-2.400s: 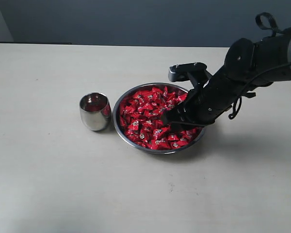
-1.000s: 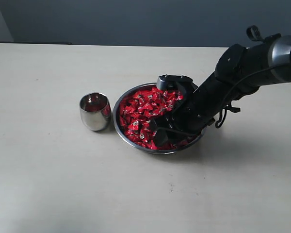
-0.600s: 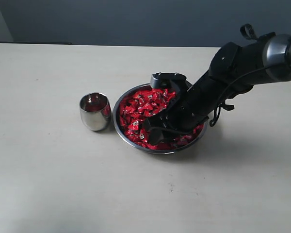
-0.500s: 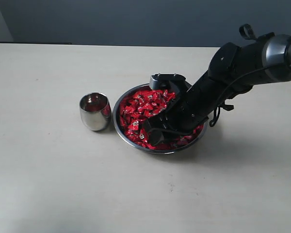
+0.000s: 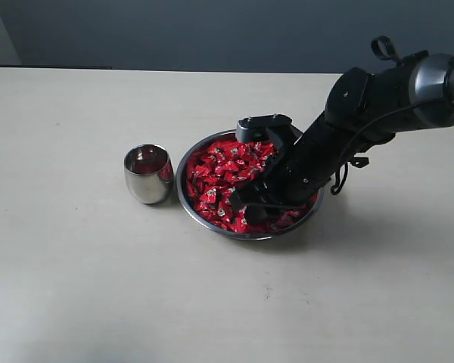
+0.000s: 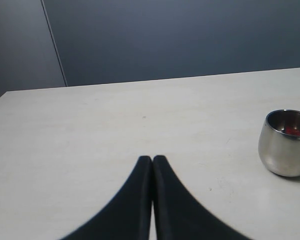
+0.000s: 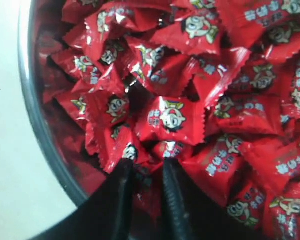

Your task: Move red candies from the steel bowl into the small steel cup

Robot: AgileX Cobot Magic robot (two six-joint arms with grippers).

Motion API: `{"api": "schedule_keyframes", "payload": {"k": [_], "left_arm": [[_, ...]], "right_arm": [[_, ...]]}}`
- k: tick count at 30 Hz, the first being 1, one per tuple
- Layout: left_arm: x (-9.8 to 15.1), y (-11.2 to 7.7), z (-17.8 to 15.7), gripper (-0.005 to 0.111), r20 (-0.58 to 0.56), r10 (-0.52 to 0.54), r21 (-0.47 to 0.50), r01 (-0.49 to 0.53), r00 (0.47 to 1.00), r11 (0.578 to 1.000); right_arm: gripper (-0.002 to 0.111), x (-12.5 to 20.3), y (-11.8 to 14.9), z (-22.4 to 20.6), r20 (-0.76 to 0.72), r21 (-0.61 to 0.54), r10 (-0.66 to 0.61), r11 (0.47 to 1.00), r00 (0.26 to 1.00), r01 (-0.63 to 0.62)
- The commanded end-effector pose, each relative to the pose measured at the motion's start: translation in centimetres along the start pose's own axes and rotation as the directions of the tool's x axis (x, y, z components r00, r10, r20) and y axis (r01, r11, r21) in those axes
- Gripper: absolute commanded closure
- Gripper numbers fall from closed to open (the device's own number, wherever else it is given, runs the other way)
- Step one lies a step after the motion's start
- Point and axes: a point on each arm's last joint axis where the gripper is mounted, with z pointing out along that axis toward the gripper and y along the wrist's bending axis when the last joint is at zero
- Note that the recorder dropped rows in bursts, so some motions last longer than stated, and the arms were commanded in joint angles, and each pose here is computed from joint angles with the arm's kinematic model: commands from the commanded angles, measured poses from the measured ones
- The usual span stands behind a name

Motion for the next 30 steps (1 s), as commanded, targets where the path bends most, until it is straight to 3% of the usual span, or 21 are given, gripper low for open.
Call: {"api": "schedule_keyframes", "payload": {"k": [1,19,25,30], "left_arm": [[-0.3,0.0,-0.1,0.106,0.015,0.000,-0.003,0.000,1.000,1.000],[-0.3,0.0,-0.1,0.106,0.015,0.000,-0.003,0.000,1.000,1.000],[-0.3,0.0,-0.1,0.106,0.015,0.000,-0.003,0.000,1.000,1.000],[-0.3,0.0,-0.1,0.106,0.015,0.000,-0.003,0.000,1.000,1.000]], "right_arm": [[0.109,-0.4,0.0,-0.2,0.010,0.008,-0.008,1.000,1.000,0.008],[0.109,-1.1,3.1,-6.5,0.099,-0.055,-0.057,0.997,0.993,0.062],[0.109,-1.1,3.6,-6.7,0.094,-0.103,-0.023,0.994,0.995,0.032],[0.109,-0.9,3.1,-6.1,0.071,-0.076,-0.044,0.996,0.997,0.049]]}}
